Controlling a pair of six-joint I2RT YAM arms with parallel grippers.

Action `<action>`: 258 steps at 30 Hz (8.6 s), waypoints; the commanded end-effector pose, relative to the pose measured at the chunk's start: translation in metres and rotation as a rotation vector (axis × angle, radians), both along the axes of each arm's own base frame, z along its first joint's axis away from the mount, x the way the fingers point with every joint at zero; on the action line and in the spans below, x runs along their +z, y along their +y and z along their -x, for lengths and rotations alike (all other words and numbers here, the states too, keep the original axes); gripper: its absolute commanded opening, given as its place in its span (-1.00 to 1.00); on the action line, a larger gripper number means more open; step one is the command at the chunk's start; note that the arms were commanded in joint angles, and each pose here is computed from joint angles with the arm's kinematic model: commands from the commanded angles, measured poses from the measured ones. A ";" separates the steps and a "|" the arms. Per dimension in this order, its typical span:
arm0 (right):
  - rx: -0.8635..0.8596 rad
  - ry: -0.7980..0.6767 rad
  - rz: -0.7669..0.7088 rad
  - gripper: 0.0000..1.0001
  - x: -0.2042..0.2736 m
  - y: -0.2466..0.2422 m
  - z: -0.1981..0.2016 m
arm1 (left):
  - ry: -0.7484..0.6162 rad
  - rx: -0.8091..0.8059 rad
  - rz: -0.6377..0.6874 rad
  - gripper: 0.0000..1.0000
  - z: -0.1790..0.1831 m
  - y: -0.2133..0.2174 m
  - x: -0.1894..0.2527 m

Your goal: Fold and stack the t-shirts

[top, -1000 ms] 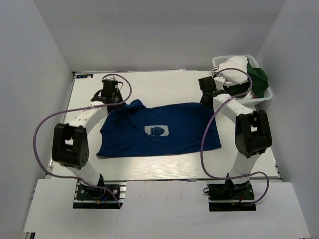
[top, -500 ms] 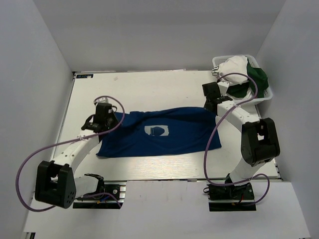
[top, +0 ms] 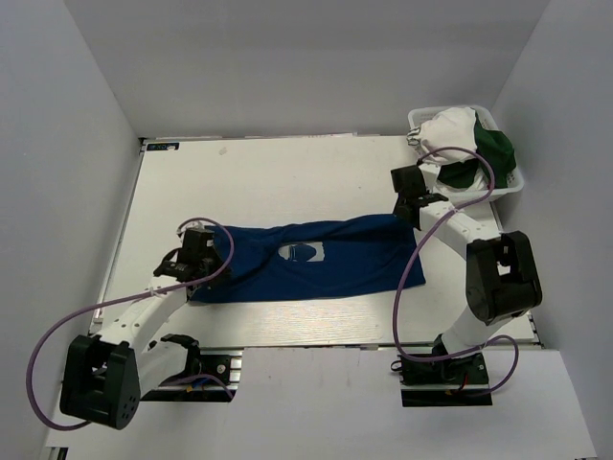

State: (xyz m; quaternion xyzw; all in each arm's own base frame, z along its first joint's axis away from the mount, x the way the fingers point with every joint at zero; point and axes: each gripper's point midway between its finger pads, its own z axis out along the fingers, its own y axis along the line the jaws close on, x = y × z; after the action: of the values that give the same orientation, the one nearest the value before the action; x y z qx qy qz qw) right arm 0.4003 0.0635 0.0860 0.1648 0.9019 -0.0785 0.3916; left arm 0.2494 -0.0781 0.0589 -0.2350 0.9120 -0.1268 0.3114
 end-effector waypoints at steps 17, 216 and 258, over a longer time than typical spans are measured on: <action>-0.139 -0.054 -0.003 0.44 0.029 -0.029 0.040 | -0.096 0.107 -0.017 1.00 -0.004 0.014 0.066; 0.483 -0.033 -0.217 -1.00 0.044 0.188 0.039 | -0.073 -0.242 -0.245 -1.00 -0.157 -0.156 0.068; 0.925 0.035 -0.198 0.81 0.004 0.261 0.037 | -0.140 -0.053 -0.110 1.00 -0.072 -0.047 0.080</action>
State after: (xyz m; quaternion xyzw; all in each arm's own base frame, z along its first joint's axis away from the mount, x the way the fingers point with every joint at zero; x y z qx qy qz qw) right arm 0.3523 0.3011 0.0877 -0.1753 0.9064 0.1829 0.3381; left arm 0.3367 -0.1327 0.1438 -0.1609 0.9043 -0.0945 0.3840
